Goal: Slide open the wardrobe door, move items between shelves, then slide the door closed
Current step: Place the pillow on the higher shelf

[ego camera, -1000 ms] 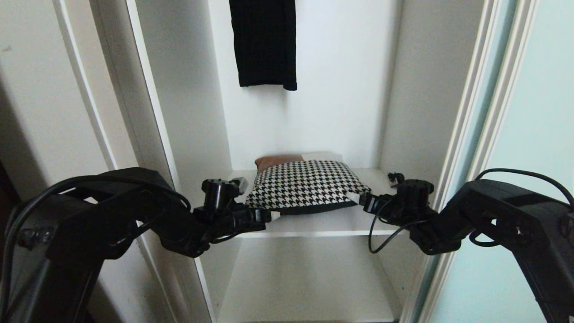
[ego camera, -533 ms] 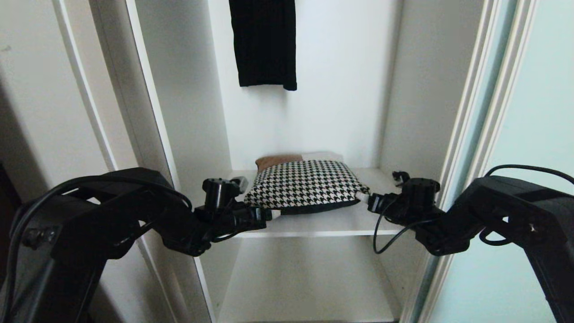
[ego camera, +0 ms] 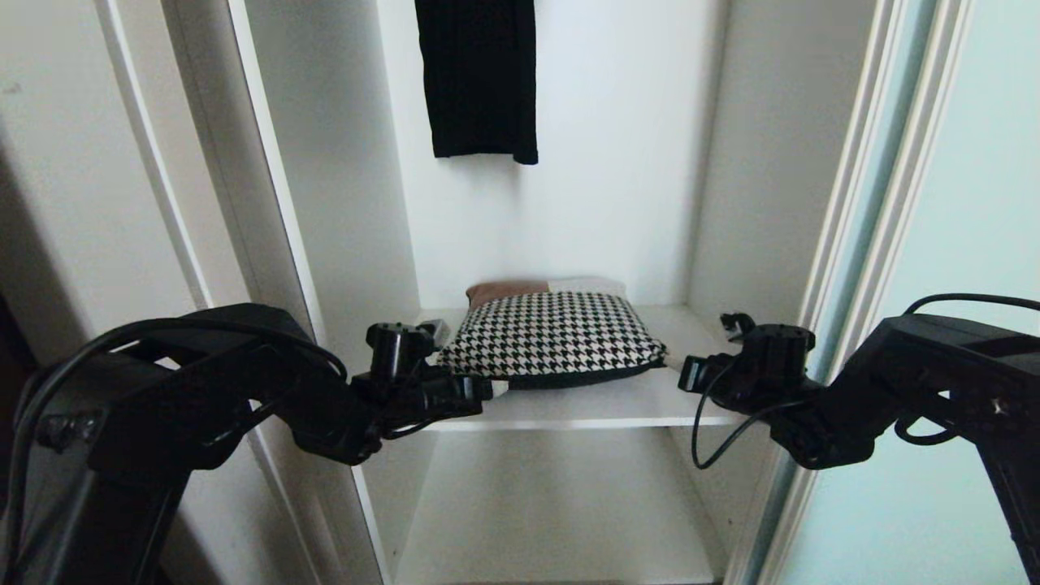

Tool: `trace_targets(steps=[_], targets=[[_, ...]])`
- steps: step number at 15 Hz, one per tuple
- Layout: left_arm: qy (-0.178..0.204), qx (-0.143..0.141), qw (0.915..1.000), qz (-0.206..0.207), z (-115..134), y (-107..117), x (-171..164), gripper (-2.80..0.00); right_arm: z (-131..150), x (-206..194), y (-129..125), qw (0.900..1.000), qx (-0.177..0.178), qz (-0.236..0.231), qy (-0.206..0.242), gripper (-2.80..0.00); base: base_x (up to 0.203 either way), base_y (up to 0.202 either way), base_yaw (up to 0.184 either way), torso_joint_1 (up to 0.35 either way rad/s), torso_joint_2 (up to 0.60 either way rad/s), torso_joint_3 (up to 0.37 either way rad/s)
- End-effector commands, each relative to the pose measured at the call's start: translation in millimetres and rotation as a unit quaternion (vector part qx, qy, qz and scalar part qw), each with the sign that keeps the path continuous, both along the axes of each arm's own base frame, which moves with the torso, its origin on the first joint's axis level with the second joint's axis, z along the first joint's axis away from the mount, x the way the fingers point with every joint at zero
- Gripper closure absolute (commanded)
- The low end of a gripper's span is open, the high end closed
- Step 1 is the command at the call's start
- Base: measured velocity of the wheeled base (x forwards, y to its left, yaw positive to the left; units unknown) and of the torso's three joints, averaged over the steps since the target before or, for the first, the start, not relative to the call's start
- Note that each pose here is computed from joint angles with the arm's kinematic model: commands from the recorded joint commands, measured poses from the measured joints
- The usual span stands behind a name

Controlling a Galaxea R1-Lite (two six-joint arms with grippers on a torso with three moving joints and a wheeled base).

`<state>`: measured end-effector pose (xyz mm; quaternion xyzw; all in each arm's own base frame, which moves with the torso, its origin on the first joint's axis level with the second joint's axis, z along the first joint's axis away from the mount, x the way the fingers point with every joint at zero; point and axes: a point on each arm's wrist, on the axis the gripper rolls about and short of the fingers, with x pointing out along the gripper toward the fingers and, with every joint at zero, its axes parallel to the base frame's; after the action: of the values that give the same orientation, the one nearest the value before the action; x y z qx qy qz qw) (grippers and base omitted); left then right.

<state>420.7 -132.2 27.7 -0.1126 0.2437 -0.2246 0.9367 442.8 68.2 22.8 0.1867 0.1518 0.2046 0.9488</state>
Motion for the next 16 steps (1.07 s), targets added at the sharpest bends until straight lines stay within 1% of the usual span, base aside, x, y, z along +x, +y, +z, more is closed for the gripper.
trace_targets(steps=[1,3,5,7,10,12,13,16], targets=[[0.003,0.000,1.0000,0.000,-5,0,1,-2.80,-1,2,2,1.000,0.003,0.003,-0.002,0.00,0.000,0.000,0.000,0.000,0.00,0.000],[-0.003,-0.003,1.0000,0.000,0,0,1,-2.80,2,-1,-2,1.000,0.005,-0.003,-0.001,0.00,0.000,0.000,0.000,0.000,0.00,0.000],[-0.002,-0.003,1.0000,0.001,0,0,1,-2.80,0,-5,-6,1.000,0.001,-0.009,0.006,0.00,0.000,0.000,0.000,0.000,0.00,0.000],[0.003,0.000,1.0000,0.001,-5,0,1,-2.80,0,-2,-11,1.000,0.002,-0.014,-0.008,0.00,0.000,0.000,0.000,0.000,0.00,0.000],[0.003,0.000,1.0000,0.001,-5,0,2,-2.80,-4,-6,-11,1.000,0.001,-0.014,-0.007,0.00,0.000,0.000,0.000,0.000,0.00,0.000],[0.004,0.001,1.0000,0.000,-6,0,2,-2.80,-5,-14,-13,1.000,0.001,-0.015,-0.023,0.00,0.000,0.000,0.000,0.000,0.00,0.000],[0.007,0.001,1.0000,0.001,-9,0,2,-2.80,-7,-13,-14,1.000,0.001,-0.016,-0.024,0.00,0.000,0.000,0.000,0.000,0.00,0.000],[0.005,0.002,1.0000,0.001,-10,0,3,-2.80,-14,-10,-13,1.000,-0.002,-0.014,-0.012,0.00,0.000,0.000,0.000,0.000,0.00,0.000]])
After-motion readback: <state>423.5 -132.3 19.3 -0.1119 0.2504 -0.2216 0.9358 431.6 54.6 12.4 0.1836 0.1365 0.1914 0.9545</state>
